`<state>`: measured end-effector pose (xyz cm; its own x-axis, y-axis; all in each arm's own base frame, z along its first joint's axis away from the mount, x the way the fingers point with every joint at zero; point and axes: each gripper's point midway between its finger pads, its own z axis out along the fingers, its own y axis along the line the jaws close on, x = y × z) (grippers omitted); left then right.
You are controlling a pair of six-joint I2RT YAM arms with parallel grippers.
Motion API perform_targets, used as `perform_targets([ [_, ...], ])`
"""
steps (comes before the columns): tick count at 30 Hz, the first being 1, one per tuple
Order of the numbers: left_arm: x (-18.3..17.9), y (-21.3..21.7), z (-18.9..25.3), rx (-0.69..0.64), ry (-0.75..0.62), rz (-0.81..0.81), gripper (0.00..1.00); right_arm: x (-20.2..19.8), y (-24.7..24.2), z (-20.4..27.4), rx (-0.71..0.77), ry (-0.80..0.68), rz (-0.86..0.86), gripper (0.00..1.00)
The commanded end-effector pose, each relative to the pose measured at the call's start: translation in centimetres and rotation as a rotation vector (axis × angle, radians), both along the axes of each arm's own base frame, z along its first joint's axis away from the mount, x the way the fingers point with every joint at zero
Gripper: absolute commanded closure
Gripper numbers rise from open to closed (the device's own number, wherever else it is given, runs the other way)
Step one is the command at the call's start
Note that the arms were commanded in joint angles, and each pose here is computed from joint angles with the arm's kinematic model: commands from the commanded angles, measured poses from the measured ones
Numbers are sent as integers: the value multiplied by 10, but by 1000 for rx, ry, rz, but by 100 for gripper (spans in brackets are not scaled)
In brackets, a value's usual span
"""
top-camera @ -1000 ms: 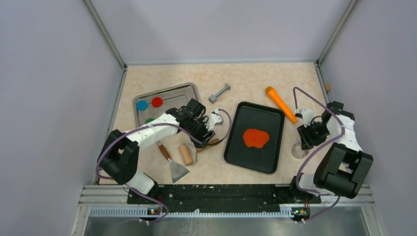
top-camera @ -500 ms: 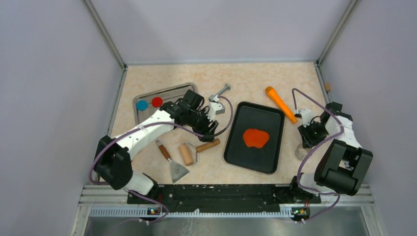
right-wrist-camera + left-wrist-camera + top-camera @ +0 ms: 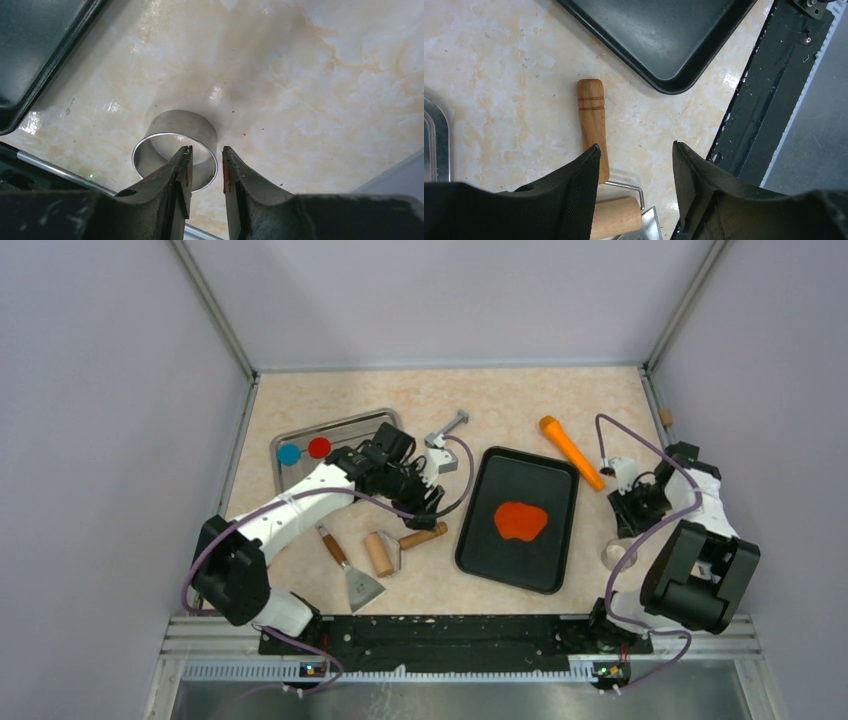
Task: Roll out the dumpling wrappers from the dough
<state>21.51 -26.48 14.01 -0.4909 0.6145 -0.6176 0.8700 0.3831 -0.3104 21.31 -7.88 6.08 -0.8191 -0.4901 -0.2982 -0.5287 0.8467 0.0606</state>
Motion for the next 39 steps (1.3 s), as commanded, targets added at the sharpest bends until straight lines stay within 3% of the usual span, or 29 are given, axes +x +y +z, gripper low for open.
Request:
perform_targets([
  [1, 3, -8, 10, -40, -3, -13, 42, 3, -4, 15, -25, -44, 24, 68],
  [6, 3, -6, 8, -38, 2, -12, 42, 3, -16, -2, -83, -29, 24, 56],
  [11, 1, -5, 6, -34, 4, -15, 42, 5, -15, -15, -61, -6, 29, 57],
  [26, 5, -4, 3, -40, 1, -4, 42, -23, 7, -17, 23, 52, 61, 83],
  [29, 6, -5, 4, -43, 1, -3, 42, -23, 10, -13, 32, 45, 53, 93],
  [31, 7, -5, 6, -42, -3, 4, 42, -18, 10, -4, 36, 21, 35, 100],
  [39, 34, -13, 36, -83, -83, 122, 43, 42, 61, 78, 110, -186, -30, 100],
])
